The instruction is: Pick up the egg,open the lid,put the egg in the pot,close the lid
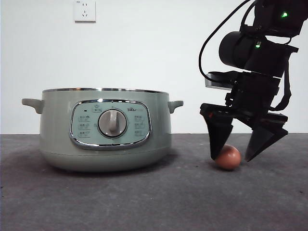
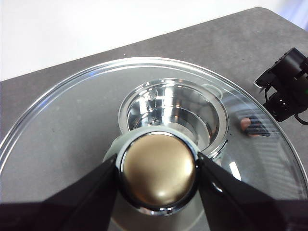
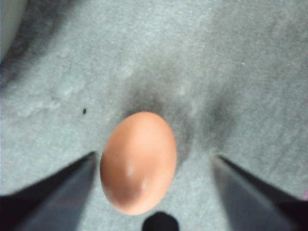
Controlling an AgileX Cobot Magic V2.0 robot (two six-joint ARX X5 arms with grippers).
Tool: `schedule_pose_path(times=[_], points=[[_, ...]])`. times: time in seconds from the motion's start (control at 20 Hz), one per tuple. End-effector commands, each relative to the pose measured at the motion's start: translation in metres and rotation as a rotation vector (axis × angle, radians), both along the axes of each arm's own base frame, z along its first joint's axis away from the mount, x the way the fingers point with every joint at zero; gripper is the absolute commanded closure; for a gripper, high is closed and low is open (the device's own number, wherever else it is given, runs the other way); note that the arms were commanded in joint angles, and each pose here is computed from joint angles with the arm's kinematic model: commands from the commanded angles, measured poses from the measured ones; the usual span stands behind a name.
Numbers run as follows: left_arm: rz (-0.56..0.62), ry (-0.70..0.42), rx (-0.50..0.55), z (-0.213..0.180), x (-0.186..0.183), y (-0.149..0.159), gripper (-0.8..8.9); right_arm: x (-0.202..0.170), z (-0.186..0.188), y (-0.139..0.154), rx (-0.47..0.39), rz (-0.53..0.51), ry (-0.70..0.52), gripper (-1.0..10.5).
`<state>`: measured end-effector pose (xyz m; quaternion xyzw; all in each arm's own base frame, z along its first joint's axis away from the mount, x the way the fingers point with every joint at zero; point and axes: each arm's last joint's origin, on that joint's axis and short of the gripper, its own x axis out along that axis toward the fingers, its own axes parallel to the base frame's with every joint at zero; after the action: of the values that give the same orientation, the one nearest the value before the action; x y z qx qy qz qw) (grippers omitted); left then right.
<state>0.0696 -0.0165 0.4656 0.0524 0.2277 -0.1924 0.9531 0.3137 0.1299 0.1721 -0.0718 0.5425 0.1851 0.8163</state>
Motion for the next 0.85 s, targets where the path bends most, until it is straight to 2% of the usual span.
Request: schedule_pose_path(times=[0.05,0.2,0.5,0.6,0.85], points=[[-0.005,-0.061,-0.016,0.007,-0.005,0.001,8.22,0.001,-0.002,0.001,0.007,-0.012,0.012,8.2],[-0.005,-0.061,-0.016,0.007,-0.005,0.001,8.22,0.001,-0.002,0.002,0.04,0.001,0.026,9.7],[-0.006,-0.06,-0.016,0.007,-0.005,0.0,8.22,-0.003,0.013,0.001,0.063,0.005,-0.007,9.6],[-0.006,-0.061,-0.016,0.007,-0.005,0.0,8.22,-0.008,0.03,-0.001,0.082,0.006,-0.054,9.6],[-0.006,-0.061,-0.016,0.007,-0.004,0.0,8.22,-0.025,0.107,-0.007,0.165,0.015,-0.263,9.6]])
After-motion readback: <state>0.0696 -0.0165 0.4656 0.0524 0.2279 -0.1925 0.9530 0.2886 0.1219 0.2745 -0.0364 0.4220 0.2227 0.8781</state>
